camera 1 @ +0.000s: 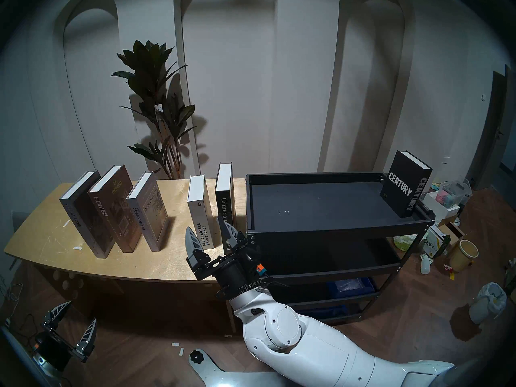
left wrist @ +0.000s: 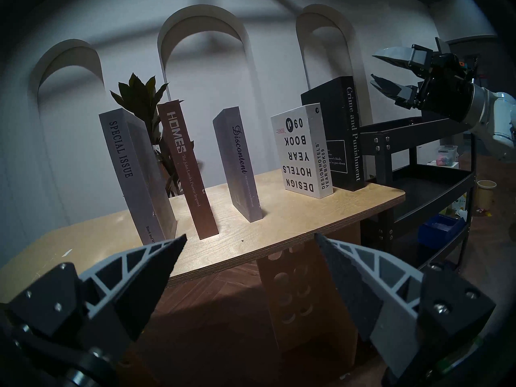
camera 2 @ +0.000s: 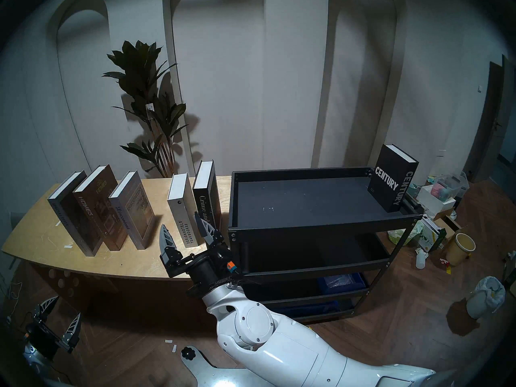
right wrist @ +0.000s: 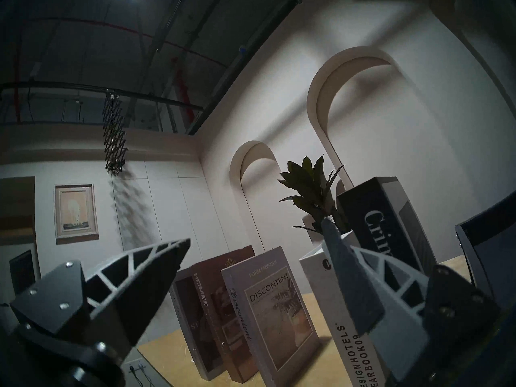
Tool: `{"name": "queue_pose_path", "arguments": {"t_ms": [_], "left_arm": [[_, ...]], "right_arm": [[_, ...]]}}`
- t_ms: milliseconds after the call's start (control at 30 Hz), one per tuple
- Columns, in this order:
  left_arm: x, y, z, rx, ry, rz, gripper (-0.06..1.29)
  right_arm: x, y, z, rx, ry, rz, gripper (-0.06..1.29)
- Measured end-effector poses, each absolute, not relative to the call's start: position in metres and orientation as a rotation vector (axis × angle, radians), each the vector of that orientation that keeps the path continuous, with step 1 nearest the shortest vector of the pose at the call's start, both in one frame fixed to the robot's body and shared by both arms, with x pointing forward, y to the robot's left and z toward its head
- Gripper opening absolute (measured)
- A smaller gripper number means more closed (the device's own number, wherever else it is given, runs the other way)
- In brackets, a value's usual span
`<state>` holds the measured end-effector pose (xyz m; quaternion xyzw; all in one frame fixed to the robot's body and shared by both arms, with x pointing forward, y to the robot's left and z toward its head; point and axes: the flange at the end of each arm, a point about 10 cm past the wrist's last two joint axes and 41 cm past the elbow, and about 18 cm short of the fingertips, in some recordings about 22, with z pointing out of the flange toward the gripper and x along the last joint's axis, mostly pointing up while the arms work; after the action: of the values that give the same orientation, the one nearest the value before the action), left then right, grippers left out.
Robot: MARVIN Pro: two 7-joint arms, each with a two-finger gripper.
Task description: Move the books from the display table onto the shelf, standing them upright with spines facing out and tallest at one end
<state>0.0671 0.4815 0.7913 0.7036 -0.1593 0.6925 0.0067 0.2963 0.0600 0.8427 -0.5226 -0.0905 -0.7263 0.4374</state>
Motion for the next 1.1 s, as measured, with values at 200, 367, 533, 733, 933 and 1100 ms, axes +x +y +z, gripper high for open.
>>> {"name": "queue_pose_path", "arguments": {"t_ms": [200,367,533,733,933,1100], "left_arm": [[0.066,0.482,0.792,2.194,-0.501,2.165,1.26],[0.066,0.482,0.792,2.185,-0.503,2.164,1.26],[0.065,0.483,0.792,2.179,-0.505,2.164,1.26],[0.064,0.483,0.793,2.169,-0.507,2.164,1.26],[0.064,0.483,0.794,2.159,-0.508,2.164,1.26],[0.063,0.484,0.794,2.149,-0.510,2.164,1.26]], "right_arm": [[0.301,0.073,0.838,-1.334,-0.276,-1.821,1.22],[0.305,0.085,0.835,-1.372,-0.316,-1.846,1.22],[0.308,0.092,0.833,-1.396,-0.335,-1.867,1.22],[0.310,0.099,0.832,-1.428,-0.347,-1.905,1.22],[0.311,0.102,0.832,-1.462,-0.337,-1.953,1.22],[0.311,0.103,0.832,-1.485,-0.317,-1.998,1.22]]}}
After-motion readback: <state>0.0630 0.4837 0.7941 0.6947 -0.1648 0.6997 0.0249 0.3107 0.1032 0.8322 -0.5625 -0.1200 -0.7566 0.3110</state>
